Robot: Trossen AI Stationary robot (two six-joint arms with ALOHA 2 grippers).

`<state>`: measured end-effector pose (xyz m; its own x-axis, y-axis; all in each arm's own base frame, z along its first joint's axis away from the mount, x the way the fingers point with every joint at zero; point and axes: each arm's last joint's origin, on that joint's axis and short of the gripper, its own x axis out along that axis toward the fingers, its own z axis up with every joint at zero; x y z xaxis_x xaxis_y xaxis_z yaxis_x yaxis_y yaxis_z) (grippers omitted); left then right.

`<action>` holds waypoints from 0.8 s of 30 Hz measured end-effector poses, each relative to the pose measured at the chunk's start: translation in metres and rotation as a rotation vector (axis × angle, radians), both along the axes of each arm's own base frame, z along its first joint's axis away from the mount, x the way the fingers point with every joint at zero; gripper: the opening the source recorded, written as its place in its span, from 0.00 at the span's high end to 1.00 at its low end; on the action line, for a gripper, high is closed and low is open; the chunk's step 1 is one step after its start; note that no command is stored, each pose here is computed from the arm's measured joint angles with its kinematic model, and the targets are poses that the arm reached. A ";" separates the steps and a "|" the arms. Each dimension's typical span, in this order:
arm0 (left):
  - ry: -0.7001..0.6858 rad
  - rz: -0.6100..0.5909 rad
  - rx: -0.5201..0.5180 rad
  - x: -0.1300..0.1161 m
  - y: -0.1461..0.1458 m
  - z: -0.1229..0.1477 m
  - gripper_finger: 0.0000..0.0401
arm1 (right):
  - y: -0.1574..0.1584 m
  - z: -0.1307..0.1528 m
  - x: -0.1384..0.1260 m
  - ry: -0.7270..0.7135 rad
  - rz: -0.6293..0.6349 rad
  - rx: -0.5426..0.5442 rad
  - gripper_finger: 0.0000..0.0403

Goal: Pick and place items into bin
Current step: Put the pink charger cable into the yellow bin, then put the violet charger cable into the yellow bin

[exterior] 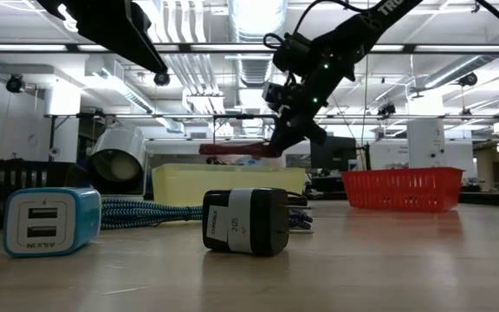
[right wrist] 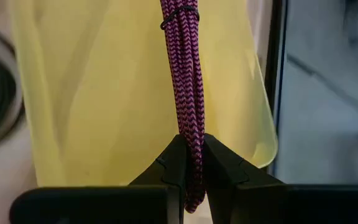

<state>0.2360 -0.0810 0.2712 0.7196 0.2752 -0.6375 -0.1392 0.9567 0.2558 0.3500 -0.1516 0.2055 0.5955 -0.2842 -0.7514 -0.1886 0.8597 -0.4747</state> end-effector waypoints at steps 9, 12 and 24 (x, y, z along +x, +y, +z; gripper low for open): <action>-0.001 0.000 0.000 0.000 0.000 0.000 0.58 | -0.003 0.003 0.004 -0.024 0.076 -0.093 0.92; 0.000 0.000 0.000 0.000 0.000 0.000 0.58 | -0.004 0.004 0.005 -0.055 0.039 -0.071 0.89; -0.001 0.001 -0.001 0.000 0.000 0.000 0.58 | -0.004 0.005 0.006 -0.086 -0.015 -0.032 0.71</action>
<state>0.2360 -0.0810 0.2711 0.7198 0.2753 -0.6372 -0.1404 0.9568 0.2548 0.3555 -0.1558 0.2104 0.6531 -0.3164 -0.6880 -0.1335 0.8462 -0.5159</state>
